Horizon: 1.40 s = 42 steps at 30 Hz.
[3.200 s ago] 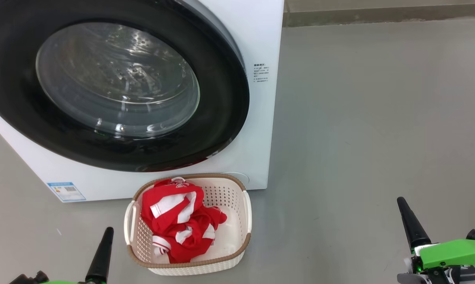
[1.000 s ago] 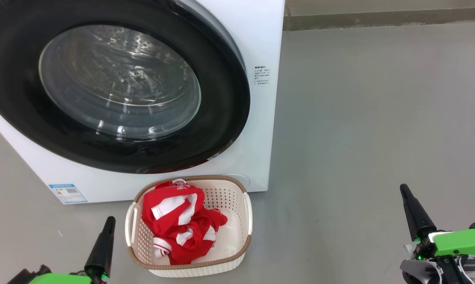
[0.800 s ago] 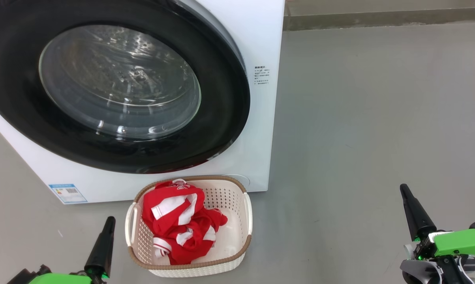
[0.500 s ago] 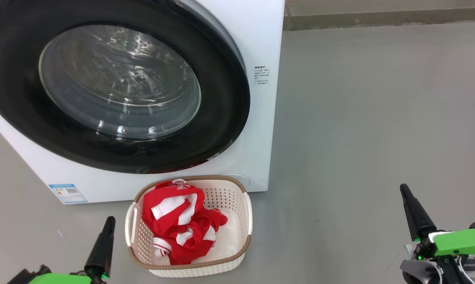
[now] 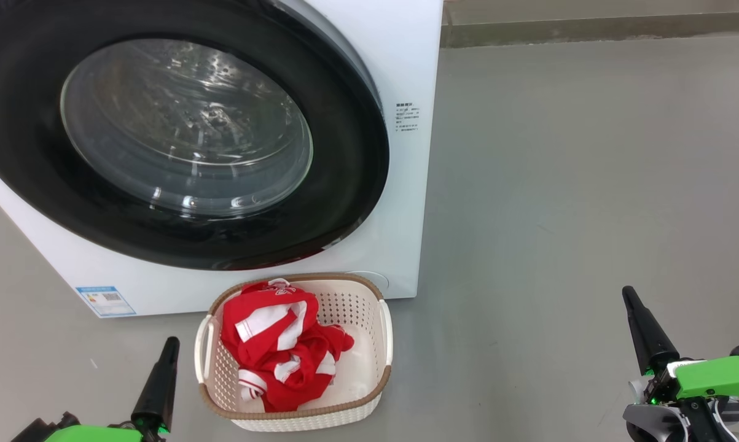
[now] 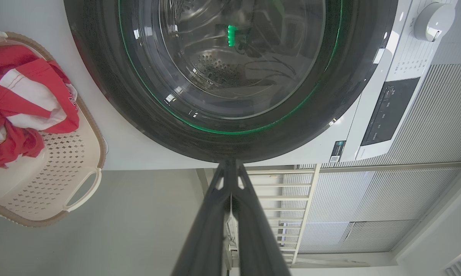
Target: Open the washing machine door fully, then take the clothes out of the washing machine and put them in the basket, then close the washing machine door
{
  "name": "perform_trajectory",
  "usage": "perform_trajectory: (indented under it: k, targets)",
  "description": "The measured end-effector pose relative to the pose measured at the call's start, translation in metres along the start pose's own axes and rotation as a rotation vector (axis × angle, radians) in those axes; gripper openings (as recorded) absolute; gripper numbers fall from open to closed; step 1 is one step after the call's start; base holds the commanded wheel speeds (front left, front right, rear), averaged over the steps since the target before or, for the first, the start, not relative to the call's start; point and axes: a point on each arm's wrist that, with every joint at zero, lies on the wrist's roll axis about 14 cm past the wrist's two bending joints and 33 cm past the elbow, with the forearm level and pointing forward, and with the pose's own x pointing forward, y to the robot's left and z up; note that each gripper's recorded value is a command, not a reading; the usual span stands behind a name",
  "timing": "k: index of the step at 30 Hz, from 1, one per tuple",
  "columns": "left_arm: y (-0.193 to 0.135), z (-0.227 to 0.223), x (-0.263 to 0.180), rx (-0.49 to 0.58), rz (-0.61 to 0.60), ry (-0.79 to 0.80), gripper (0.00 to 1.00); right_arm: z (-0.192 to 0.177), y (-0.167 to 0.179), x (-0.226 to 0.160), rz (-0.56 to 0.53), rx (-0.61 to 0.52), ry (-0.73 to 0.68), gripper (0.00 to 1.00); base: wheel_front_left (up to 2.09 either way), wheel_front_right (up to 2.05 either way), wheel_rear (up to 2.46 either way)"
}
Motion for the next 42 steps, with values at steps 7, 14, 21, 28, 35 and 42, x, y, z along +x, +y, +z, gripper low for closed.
perform_trajectory:
  k: [7,14,21,28,35,42]
  targets:
    - [0.0000,0.0000,0.0000,0.000,0.000,0.000,0.00,0.0001,0.0000,0.0000,0.000,0.000,0.000,0.00,0.00,0.00,0.00]
    - [0.0001,-0.0005,0.0000,0.000,0.000,0.003,0.00,0.0001,-0.0001,0.0000,0.000,0.001,0.000,0.00,0.00,0.00,0.00]
    - [0.0000,-0.0005,0.0000,-0.001,0.000,0.003,0.00,0.0002,0.0000,0.0000,0.000,0.001,-0.001,0.00,0.00,0.00,0.00]
    - [0.0001,-0.0005,0.0000,-0.001,0.000,0.003,0.00,0.0002,-0.0001,0.0000,0.000,0.001,-0.001,0.00,0.00,0.00,0.00]
    - [0.0000,-0.0005,0.0000,-0.001,0.000,0.003,0.00,0.0003,0.0000,0.0000,0.000,0.002,-0.001,0.00,0.00,0.00,0.00]
    - [0.0001,-0.0005,0.0000,-0.001,0.000,0.003,0.00,0.0000,-0.0001,0.0000,0.000,0.003,-0.002,0.00,0.00,0.00,0.00]
